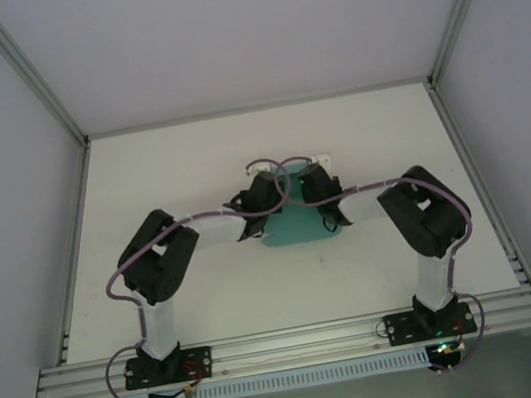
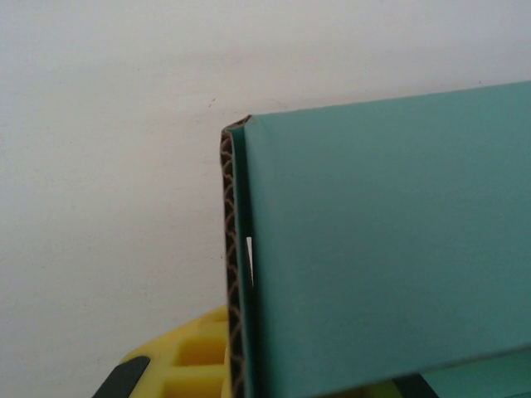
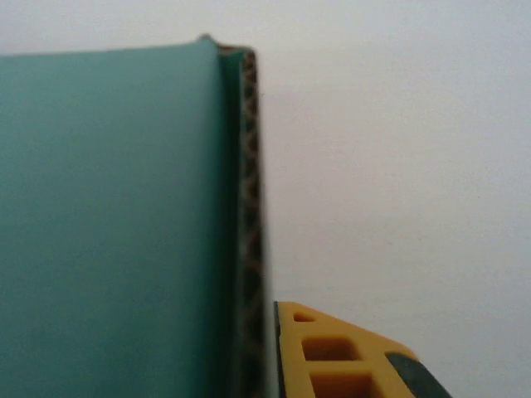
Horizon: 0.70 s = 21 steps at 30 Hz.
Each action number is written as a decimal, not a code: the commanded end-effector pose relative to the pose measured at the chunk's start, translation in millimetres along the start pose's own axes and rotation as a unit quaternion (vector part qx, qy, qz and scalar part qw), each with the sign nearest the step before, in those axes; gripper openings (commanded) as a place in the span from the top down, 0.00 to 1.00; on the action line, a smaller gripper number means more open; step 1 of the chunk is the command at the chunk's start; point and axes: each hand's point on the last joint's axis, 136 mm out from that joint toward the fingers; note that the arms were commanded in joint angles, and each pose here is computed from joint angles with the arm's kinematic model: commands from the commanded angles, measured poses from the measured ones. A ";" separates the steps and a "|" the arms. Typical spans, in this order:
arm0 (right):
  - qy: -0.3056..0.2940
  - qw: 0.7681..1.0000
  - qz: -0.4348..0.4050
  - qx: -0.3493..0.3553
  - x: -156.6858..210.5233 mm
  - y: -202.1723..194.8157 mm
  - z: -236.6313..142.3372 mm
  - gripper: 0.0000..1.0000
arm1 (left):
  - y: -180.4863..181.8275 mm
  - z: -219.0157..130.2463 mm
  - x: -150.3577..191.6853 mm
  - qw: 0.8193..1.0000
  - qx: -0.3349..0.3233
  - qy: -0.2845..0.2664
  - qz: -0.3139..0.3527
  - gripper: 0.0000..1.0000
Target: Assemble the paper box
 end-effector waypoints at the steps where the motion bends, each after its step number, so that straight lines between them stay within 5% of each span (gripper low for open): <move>1: -0.044 0.997 0.059 0.031 -26.7 -15.2 -4.8 1.00 | 18.4 -2.5 74.3 0.991 -0.011 0.122 0.060 1.00; 14: 0.026 0.995 -0.012 0.090 2.1 -40.6 -5.2 1.00 | 18.0 -3.4 64.7 0.992 -0.024 0.115 0.042 1.00; 21: 0.042 0.981 -0.039 0.186 3.5 -69.5 -11.6 1.00 | 19.3 -9.2 60.0 0.993 -0.024 0.108 0.041 1.00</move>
Point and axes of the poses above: each hand's point on the last joint's axis, 136 mm out from that joint toward the fingers, its own z axis out along the fingers, its own y axis along the line the jaws close on, x = y × z, and after that the axes turned 10 degrees about -z, right-handed
